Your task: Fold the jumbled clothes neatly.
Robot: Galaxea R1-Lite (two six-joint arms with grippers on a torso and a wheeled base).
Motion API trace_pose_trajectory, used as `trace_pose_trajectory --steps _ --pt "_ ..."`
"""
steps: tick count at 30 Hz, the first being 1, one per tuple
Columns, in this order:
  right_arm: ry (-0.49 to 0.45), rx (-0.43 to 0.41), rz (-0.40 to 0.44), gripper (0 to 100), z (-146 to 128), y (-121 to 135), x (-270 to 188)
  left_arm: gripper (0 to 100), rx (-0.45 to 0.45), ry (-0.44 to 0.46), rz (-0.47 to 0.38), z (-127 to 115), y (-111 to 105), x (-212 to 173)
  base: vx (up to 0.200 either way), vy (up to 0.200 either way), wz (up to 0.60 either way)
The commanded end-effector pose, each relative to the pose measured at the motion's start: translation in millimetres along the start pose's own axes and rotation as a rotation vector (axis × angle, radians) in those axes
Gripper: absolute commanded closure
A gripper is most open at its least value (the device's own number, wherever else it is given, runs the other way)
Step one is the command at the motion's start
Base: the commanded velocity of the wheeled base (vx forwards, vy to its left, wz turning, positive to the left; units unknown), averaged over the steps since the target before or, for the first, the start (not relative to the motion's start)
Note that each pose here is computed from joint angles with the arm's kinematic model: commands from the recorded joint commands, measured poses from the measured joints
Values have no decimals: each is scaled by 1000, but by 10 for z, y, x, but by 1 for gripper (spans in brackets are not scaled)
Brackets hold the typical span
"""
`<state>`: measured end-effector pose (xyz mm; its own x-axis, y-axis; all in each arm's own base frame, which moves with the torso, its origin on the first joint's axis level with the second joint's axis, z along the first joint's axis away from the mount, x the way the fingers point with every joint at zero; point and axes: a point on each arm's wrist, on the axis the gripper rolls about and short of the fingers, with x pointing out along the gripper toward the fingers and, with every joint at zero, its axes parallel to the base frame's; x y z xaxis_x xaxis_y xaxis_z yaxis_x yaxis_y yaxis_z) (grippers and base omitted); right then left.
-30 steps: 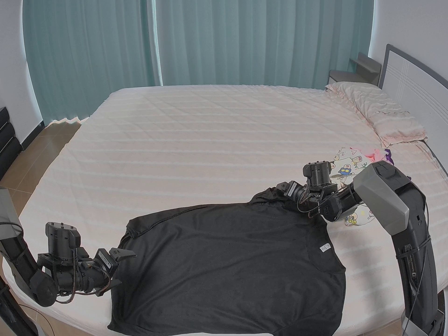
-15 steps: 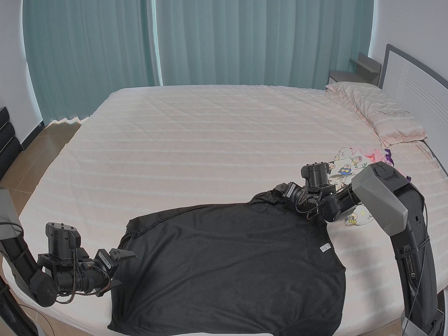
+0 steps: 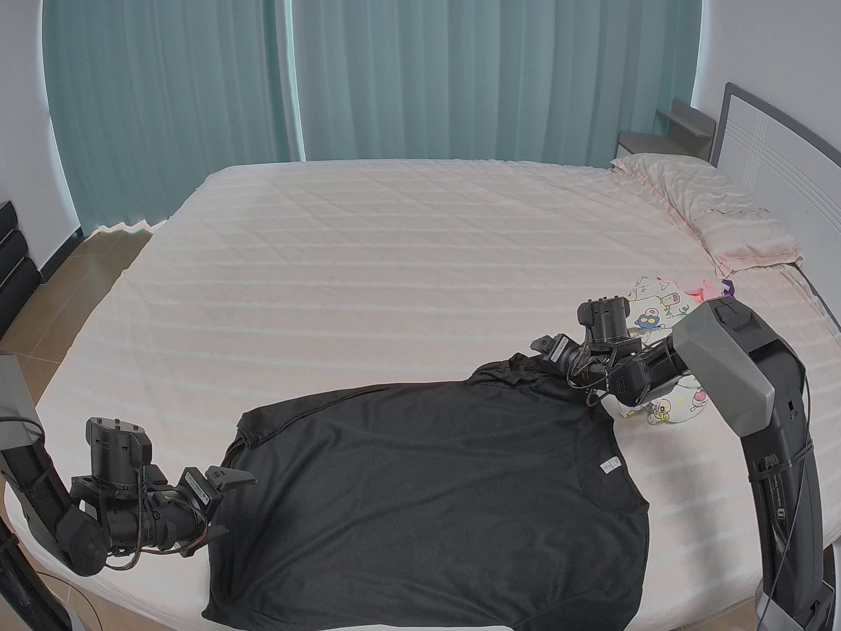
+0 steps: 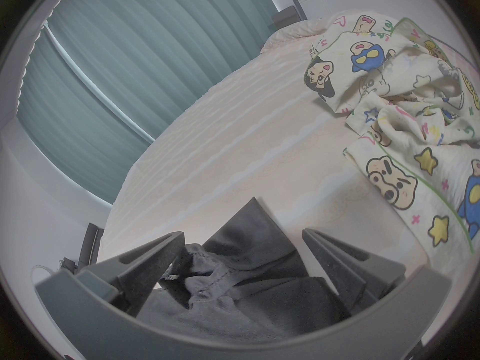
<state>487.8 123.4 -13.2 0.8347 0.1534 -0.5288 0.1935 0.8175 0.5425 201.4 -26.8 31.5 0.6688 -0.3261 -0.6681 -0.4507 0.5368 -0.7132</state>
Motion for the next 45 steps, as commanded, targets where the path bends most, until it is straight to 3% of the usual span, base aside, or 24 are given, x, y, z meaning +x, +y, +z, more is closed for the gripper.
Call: trace_pose_trajectory --steps 1,7,8,20,26,34,35,45 --pt "16 -7 14 0 -92 55 44 0 -1 2 2 -2 4 4 0 0 0" --pt "28 -11 14 0 -177 108 185 0 -2 0 3 1 5 4 0 0 0" --pt "18 -7 21 100 -148 136 196 0 -2 0 3 1 5 4 0 0 0" --pt "-58 14 60 100 144 252 115 0 -2 0 3 1 5 4 0 0 0" --pt "-158 32 62 100 361 333 124 0 -2 0 3 1 5 4 0 0 0" --pt "-48 19 -28 100 281 215 52 0 -2 0 3 1 5 4 0 0 0" --pt "-43 18 -29 0 269 216 49 0 -2 0 3 1 5 4 0 0 0" --pt "-11 15 -34 0 161 209 60 0 -2 0 3 1 5 4 0 0 0"
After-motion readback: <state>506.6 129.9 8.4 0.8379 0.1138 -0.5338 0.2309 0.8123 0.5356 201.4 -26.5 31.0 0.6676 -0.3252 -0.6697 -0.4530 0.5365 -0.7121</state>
